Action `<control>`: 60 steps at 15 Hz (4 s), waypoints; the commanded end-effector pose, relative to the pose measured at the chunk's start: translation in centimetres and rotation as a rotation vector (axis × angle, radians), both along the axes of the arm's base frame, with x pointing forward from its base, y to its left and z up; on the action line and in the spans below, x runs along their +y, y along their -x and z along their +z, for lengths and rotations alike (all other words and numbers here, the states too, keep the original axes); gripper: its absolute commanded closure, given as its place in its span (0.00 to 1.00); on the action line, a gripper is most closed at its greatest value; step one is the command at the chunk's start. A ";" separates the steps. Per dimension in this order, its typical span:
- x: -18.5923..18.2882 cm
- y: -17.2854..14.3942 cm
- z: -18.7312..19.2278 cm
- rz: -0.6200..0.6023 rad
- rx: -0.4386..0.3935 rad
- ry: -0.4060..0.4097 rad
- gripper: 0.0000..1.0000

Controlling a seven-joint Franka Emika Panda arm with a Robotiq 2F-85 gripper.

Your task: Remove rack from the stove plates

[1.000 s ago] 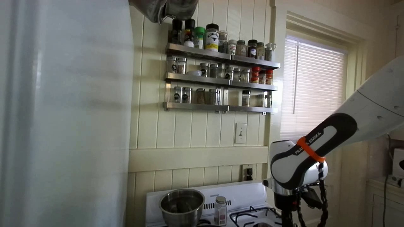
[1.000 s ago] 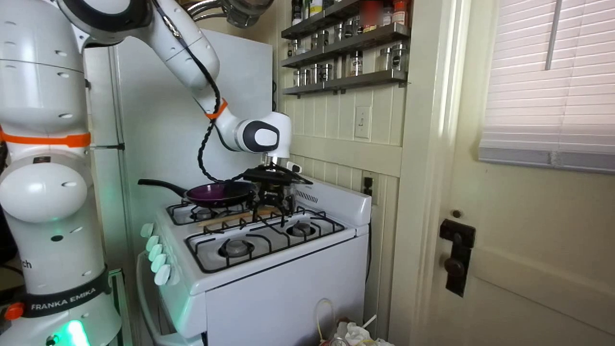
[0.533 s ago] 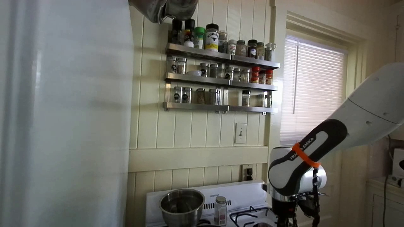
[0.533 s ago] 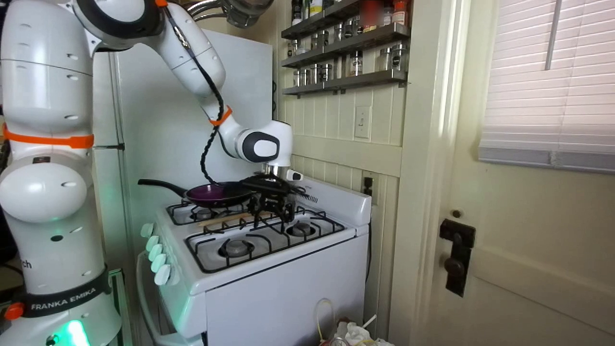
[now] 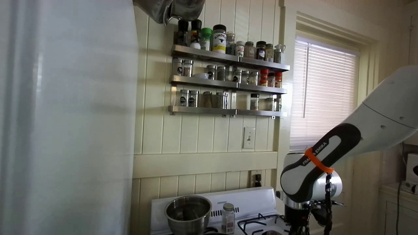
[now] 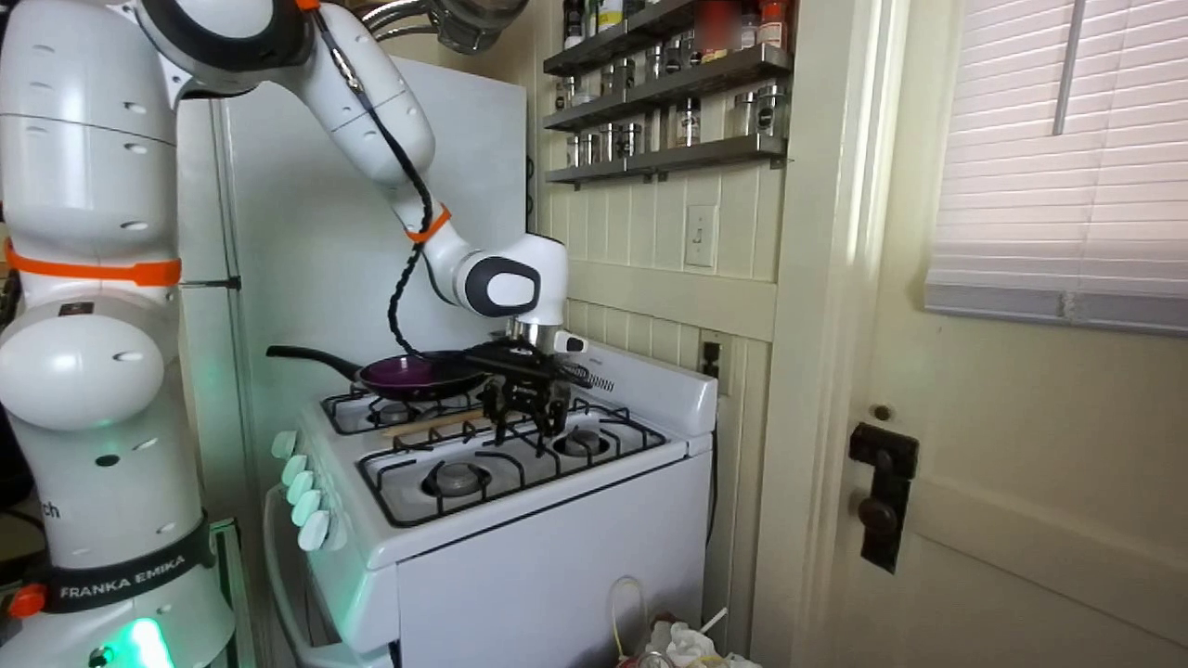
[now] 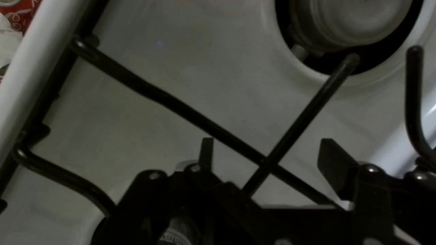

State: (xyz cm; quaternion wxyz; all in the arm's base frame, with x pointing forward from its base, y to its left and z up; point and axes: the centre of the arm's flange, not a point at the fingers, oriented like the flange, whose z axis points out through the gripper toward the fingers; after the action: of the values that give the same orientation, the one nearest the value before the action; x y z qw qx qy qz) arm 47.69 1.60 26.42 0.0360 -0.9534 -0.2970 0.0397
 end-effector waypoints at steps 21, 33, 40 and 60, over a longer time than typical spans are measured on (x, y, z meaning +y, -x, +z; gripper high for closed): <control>-0.5 2.4 3.7 0.044 -0.073 0.035 1.00; -3.2 5.9 7.7 0.204 -0.165 0.078 1.00; -5.0 7.2 11.8 0.149 -0.262 0.050 1.00; -0.1 5.5 16.6 0.125 -0.243 0.020 1.00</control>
State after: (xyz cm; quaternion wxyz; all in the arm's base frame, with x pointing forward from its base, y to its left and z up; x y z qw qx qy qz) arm 42.18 1.53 43.07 -0.0125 -0.9311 -0.3577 -0.0711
